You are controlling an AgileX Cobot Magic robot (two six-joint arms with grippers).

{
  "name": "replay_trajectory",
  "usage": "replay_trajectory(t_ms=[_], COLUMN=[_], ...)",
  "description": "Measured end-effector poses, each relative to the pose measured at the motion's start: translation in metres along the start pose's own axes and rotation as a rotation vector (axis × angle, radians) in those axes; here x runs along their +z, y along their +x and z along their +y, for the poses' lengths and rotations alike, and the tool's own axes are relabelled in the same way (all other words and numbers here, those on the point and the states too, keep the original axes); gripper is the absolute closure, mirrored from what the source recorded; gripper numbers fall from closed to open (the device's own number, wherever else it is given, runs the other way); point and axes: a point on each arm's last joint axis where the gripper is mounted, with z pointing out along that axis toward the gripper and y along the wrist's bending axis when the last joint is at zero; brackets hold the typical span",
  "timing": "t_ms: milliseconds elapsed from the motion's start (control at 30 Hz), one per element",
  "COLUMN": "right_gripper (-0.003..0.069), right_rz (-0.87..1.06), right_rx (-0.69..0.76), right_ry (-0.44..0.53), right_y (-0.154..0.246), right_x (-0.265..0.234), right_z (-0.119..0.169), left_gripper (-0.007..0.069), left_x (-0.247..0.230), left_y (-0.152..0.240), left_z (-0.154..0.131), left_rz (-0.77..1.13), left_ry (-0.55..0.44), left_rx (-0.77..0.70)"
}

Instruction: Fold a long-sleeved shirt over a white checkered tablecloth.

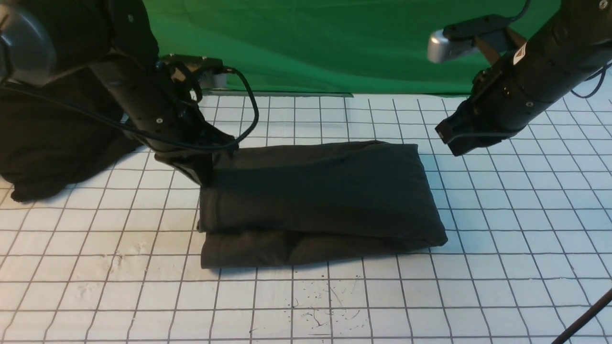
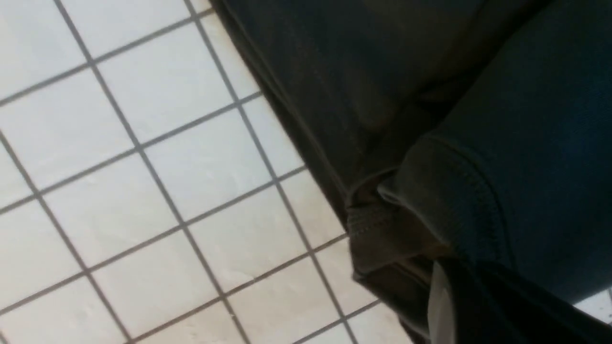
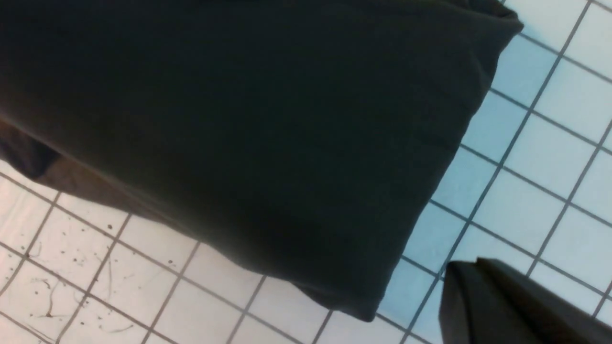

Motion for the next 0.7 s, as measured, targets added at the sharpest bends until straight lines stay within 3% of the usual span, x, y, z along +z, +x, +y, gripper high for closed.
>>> replay_trajectory(t_ms=[67,200,233,300,367,467,567,633,700], right_gripper=[0.066,0.0655,0.0655,0.0651,0.0651,0.0651,0.0651,0.0651,0.0651], right_rz=[0.008,0.022,0.022,0.023,0.02,0.016,0.029,0.066,0.114], right_rx=[0.001,0.003,0.003,0.005,0.006,-0.026,-0.063,-0.07,-0.049], right_ry=[-0.001,-0.002,-0.002,-0.005,-0.017,-0.046,-0.077,-0.095,-0.101], right_y=[0.0,0.001,0.001,0.001,0.0,-0.001,-0.003,-0.001,0.002], right_x=[0.003,0.009,0.009,0.009,0.009,0.015,0.034,0.052,0.07], right_z=[0.0,-0.001,-0.001,-0.001,0.002,0.012,0.029,0.037,0.038], left_gripper=[0.0558,0.0406,0.0398,0.0307,0.0285,0.0319,0.0463,0.0558,0.0606], left_x=[-0.001,-0.014,-0.015,-0.033,-0.044,-0.053,-0.041,-0.02,0.006], left_y=[-0.001,-0.008,-0.009,-0.016,-0.021,-0.029,-0.034,-0.035,-0.034], left_z=[0.002,0.007,0.007,0.006,0.002,-0.022,-0.054,-0.064,-0.065], left_rz=[-0.01,-0.027,-0.027,-0.053,-0.093,-0.149,-0.139,-0.082,0.003], left_ry=[-0.026,-0.088,-0.088,-0.091,-0.06,0.046,0.118,0.143,0.146], left_rx=[-0.006,0.0,-0.002,-0.052,-0.094,-0.084,-0.035,-0.024,-0.029])
